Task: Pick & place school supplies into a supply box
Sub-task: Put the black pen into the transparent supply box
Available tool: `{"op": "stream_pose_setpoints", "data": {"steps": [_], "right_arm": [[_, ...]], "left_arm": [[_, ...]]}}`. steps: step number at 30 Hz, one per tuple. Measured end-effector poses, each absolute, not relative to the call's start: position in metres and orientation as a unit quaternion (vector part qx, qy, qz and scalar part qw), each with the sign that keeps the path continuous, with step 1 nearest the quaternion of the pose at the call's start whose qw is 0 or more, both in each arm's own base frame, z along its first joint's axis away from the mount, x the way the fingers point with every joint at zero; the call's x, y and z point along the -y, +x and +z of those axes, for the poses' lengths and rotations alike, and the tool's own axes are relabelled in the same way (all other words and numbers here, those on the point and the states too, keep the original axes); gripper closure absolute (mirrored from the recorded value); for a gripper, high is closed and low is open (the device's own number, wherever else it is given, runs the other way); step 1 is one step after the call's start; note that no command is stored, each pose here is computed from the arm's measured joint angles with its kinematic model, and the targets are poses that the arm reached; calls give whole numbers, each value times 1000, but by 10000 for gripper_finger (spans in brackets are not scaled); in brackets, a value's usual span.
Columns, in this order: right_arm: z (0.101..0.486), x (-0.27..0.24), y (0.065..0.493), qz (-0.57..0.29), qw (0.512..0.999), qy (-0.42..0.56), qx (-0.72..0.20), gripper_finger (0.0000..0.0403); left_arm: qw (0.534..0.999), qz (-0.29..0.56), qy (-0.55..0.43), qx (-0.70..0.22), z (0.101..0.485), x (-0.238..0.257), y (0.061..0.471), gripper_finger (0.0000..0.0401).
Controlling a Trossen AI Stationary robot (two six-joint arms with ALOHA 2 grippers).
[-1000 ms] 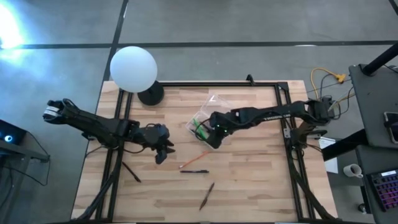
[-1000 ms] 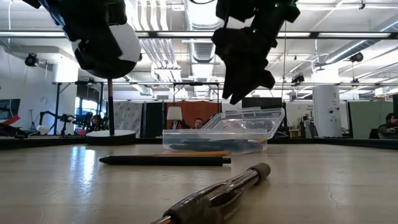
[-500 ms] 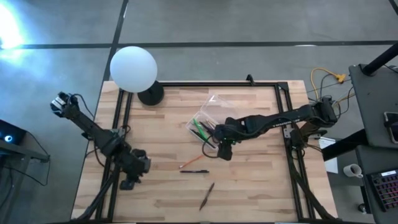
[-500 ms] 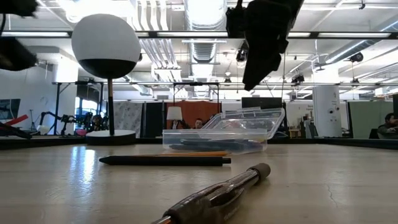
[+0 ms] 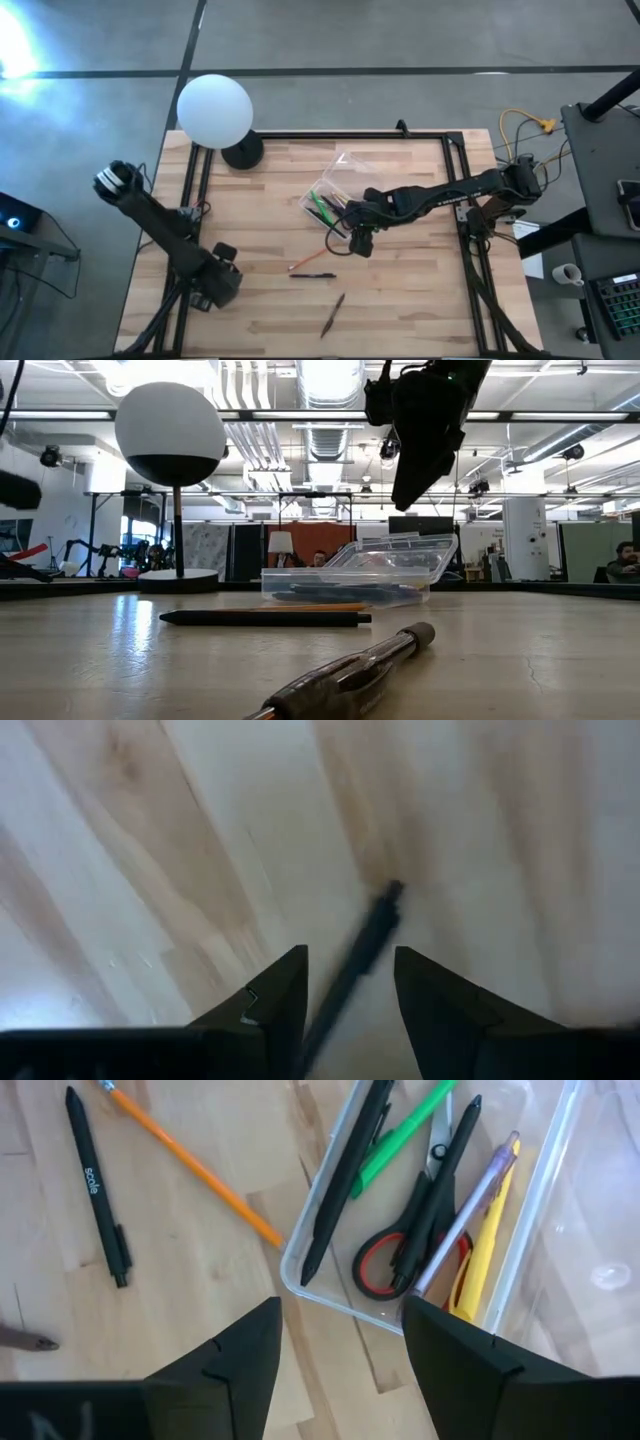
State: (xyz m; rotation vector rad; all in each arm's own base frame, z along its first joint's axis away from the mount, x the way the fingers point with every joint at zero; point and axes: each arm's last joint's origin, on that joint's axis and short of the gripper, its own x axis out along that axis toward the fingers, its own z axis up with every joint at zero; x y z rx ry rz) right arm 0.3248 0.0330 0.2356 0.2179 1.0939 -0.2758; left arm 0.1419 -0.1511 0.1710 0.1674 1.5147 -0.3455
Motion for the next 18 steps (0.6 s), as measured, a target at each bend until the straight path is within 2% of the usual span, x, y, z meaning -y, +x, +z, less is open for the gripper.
{"op": "stream_pose_setpoints", "data": {"steps": [7,14,18], "right_arm": [[236,-33,325,-136,838,114,-516,204],[236,-33,325,-136,837,114,-517,204],[236,-33,325,-136,838,114,-517,204]], "left_arm": [[661,-135,97,-732,144,157,145,267],[670,-125,84,-727,146,155,143,269],[669,-115,80,-730,140,151,140,297]]}}
